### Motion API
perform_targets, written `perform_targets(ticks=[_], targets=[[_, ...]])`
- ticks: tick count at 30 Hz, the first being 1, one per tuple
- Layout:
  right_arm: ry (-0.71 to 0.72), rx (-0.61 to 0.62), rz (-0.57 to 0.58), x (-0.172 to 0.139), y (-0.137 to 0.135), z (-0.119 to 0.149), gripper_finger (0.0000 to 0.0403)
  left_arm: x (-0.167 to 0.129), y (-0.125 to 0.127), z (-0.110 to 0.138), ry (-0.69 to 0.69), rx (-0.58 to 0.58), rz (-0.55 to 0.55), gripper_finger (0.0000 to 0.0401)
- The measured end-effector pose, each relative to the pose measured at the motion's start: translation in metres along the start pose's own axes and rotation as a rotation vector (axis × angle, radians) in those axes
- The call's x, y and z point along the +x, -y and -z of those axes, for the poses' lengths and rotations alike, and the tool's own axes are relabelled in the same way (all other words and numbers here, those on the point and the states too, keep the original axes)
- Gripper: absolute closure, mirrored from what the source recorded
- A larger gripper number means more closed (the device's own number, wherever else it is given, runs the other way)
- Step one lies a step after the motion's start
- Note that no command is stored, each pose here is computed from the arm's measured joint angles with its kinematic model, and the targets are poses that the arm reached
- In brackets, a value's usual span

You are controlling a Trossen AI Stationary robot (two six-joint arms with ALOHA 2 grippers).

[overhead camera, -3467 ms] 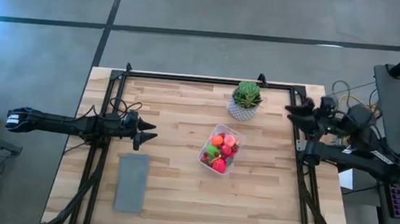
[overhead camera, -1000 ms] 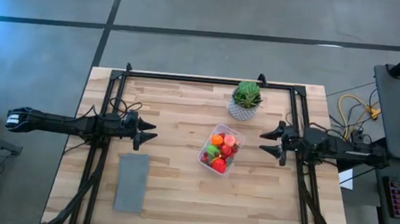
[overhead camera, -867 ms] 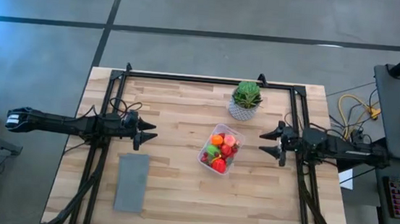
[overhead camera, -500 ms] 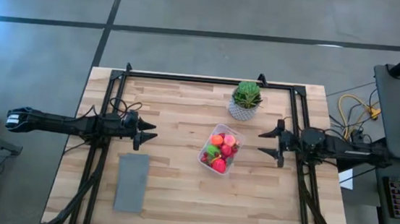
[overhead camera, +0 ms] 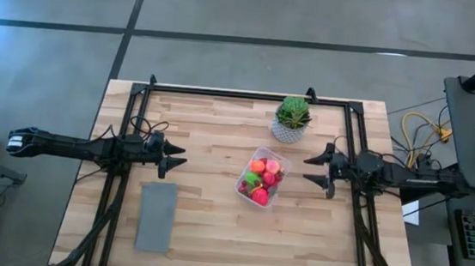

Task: Pick and placing Produce into tupperware
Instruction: Return to Home Position

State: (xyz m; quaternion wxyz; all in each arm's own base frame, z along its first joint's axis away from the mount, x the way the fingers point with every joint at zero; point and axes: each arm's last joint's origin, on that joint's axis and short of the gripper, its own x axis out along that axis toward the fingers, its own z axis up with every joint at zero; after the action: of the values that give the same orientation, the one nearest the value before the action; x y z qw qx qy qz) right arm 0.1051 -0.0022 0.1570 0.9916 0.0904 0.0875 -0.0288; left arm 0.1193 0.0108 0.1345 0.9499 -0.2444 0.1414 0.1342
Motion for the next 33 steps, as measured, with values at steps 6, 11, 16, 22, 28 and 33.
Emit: perform_targets(ticks=[6,11,16,22,28,33], targets=[[0.002,0.060,-0.001,0.000,0.000,0.000,0.0149,0.000,0.000,0.000,0.001,0.014,-0.002,0.0180],[0.003,0.049,-0.001,0.000,0.000,0.000,0.0153,0.000,0.000,0.000,0.002,0.109,-0.004,0.0180],[0.003,0.048,-0.001,0.000,0.000,0.000,0.0156,0.000,0.000,0.000,0.002,0.106,-0.004,0.0180],[0.004,0.046,-0.001,0.000,0.000,0.000,0.0151,0.000,0.000,0.000,0.002,0.106,-0.004,0.0180],[0.005,0.045,-0.001,0.000,0.000,0.000,0.0155,-0.005,0.004,-0.005,0.064,0.099,0.042,0.0180],[0.006,0.045,-0.002,0.000,0.000,-0.001,0.0155,-0.014,0.007,-0.014,0.175,0.081,0.097,0.0180]])
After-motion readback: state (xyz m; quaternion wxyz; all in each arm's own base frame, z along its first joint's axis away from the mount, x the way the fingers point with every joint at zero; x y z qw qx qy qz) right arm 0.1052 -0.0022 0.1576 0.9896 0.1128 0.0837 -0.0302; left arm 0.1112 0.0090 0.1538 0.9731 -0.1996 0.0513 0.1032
